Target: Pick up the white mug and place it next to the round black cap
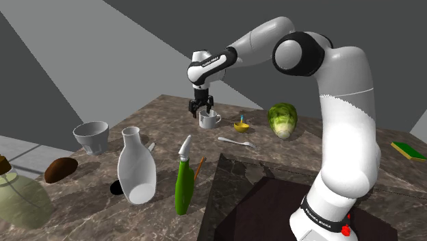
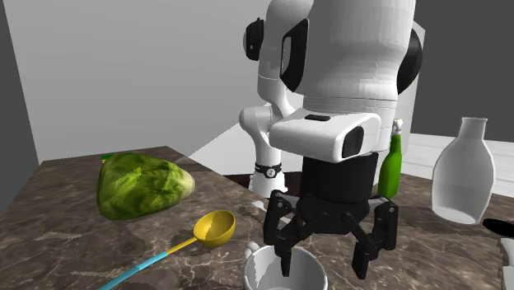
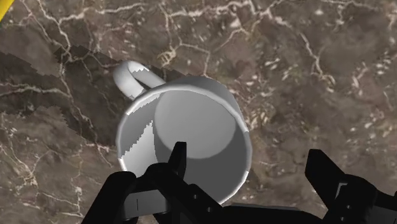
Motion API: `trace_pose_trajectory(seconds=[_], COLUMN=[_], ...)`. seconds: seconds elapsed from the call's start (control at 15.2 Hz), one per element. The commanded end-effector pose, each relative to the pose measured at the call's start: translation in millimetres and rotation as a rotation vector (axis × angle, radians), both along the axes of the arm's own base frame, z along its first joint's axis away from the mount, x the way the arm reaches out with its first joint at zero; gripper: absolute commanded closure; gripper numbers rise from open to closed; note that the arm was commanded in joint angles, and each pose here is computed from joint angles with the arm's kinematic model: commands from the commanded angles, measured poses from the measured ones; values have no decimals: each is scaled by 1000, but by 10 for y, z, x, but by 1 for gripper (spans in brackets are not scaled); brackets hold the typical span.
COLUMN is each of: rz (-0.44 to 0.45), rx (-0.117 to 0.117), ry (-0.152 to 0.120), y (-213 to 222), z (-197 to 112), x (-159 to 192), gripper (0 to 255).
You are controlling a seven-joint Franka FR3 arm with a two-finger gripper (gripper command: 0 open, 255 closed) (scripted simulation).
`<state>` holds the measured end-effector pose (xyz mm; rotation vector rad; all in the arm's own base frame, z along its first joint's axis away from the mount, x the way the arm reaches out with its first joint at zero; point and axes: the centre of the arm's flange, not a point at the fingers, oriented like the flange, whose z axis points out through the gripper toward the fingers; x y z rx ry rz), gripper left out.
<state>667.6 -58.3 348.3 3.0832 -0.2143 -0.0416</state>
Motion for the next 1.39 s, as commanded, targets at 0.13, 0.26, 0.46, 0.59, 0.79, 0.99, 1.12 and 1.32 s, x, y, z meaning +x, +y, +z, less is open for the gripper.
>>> trace_pose_trajectory(seconds=[0.13,0.26,0.46,0.59,0.79,0.99,1.12,1.32], rz=[0,0,0,0,0,0,0,0], rx=[0,0,0,0,0,0,0,0], ry=[0,0,0,0,0,0,0,0], y=[-2,-6,-6,-6,-6,-6,-6,-6], z=[-215,-298,-298,-298,-297,-297,-297,-297], x=[6,4,5,5,5,5,5,5], gripper=[0,0,0,0,255,255,255,255])
